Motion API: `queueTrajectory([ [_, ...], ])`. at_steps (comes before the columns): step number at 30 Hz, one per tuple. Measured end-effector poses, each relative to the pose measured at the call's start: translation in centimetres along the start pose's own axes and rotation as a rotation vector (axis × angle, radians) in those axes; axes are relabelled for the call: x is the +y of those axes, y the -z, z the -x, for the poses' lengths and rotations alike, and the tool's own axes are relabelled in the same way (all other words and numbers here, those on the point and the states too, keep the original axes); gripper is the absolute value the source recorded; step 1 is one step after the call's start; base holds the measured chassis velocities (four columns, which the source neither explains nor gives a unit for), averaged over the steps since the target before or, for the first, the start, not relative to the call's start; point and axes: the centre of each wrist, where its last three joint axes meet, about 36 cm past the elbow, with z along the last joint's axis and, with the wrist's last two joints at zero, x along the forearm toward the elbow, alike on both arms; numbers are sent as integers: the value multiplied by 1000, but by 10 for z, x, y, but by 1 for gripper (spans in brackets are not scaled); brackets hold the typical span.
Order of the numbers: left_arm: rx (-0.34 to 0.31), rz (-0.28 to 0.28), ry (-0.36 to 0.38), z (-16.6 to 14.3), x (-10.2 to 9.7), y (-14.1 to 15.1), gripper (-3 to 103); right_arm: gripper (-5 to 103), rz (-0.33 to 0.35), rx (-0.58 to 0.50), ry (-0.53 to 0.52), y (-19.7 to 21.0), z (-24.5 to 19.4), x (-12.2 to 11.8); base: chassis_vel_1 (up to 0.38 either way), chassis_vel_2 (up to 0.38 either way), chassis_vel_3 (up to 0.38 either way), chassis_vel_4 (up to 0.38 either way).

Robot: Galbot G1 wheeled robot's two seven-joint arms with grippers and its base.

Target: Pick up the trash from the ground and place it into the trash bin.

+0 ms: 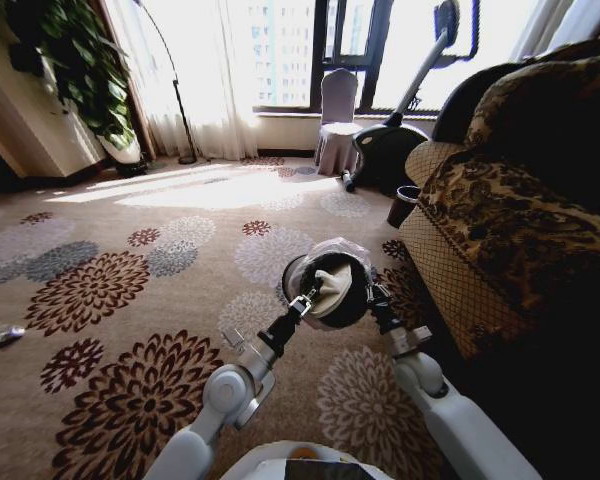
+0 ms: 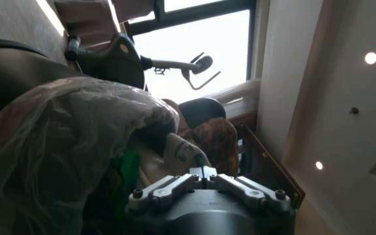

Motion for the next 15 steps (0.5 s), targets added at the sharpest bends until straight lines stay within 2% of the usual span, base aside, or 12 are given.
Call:
queueTrajectory([
  [3, 3, 17, -3, -2, -3, -1, 0, 0, -33, 1, 9, -1, 1, -2, 0, 0, 0, 0],
  [5, 12, 49, -17, -7, -12, -3, 0, 0, -79, 5, 17, -3, 5, -8, 0, 0, 0, 0],
  [8, 20, 59, -23, -11, -17, -7, 0, 0, -98, 4, 18, -4, 8, -12, 0, 0, 0, 0],
  [15, 28, 70, 12, -12, -9, -13, 0, 0, -131, -31, 27, -3, 13, -16, 0, 0, 0, 0],
])
